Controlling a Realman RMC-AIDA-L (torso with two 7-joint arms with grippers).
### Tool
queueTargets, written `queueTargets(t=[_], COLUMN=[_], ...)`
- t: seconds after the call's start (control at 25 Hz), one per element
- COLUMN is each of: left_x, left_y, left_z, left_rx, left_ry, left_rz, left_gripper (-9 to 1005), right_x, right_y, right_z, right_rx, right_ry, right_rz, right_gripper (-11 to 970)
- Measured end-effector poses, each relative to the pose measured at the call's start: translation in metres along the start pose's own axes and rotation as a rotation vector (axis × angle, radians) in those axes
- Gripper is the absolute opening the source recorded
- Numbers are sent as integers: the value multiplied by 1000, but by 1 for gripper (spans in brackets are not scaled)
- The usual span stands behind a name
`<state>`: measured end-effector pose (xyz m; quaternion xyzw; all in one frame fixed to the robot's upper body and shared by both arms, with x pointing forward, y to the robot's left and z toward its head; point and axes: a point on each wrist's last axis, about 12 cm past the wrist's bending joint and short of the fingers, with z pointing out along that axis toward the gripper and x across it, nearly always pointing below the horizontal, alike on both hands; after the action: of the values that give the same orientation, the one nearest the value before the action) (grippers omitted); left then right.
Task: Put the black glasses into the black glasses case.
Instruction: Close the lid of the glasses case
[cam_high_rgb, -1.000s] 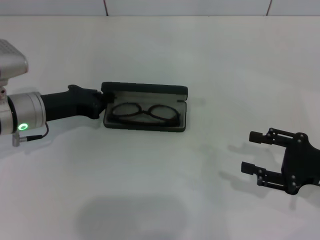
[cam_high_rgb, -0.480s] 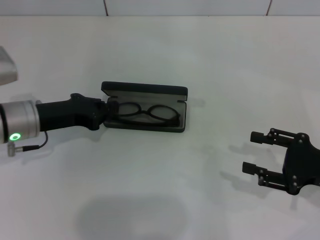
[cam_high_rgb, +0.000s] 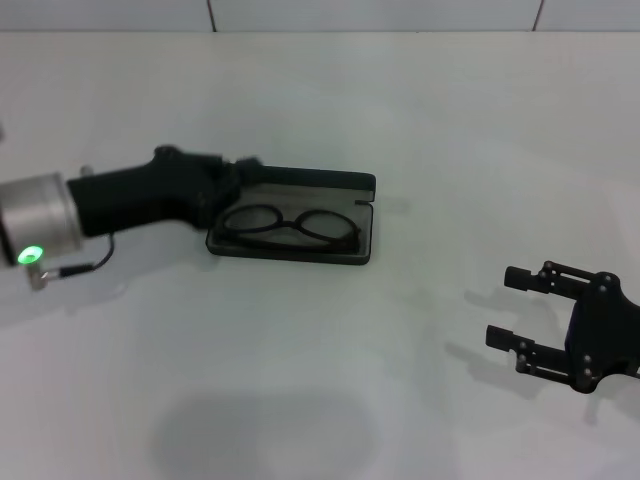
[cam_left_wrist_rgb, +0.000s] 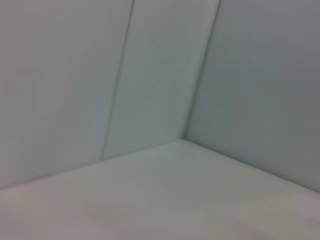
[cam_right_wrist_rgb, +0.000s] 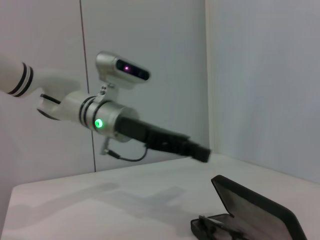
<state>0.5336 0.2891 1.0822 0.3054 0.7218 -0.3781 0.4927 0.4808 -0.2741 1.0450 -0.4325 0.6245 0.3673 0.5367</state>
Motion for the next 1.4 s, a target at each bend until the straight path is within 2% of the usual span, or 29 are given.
queueTargets(t=[0.24, 0.32, 0.36, 0.4, 0.56, 0.72, 0.96, 1.4], left_x=[-16, -20, -25, -25, -35, -46, -60, -52], left_y=[10, 14, 19, 19, 27, 28, 17, 15], left_z=[30, 37, 40, 40, 42, 47, 58, 62], left_rx=[-35, -63, -109, -109, -180, -234, -309, -350], left_ry=[19, 46, 61, 61, 73, 166, 274, 320], left_rz=[-100, -145, -201, -201, -359, -433, -451, -461], left_gripper=[-1, -1, -1, -1, 0, 0, 0, 0], right_x=[1, 2, 2, 2, 6, 7, 8, 8], right_y=[0, 0, 1, 1, 0, -1, -2, -2], right_z=[0, -1, -2, -2, -1, -1, 0, -1], right_rx=[6, 13, 18, 22, 33, 43, 52, 55], right_ry=[0, -1, -2, -2, 9, 19, 29, 32], right_rz=[0, 3, 3, 4, 4, 0, -10, -11], right_gripper=[659, 659, 659, 659, 659, 659, 659, 659])
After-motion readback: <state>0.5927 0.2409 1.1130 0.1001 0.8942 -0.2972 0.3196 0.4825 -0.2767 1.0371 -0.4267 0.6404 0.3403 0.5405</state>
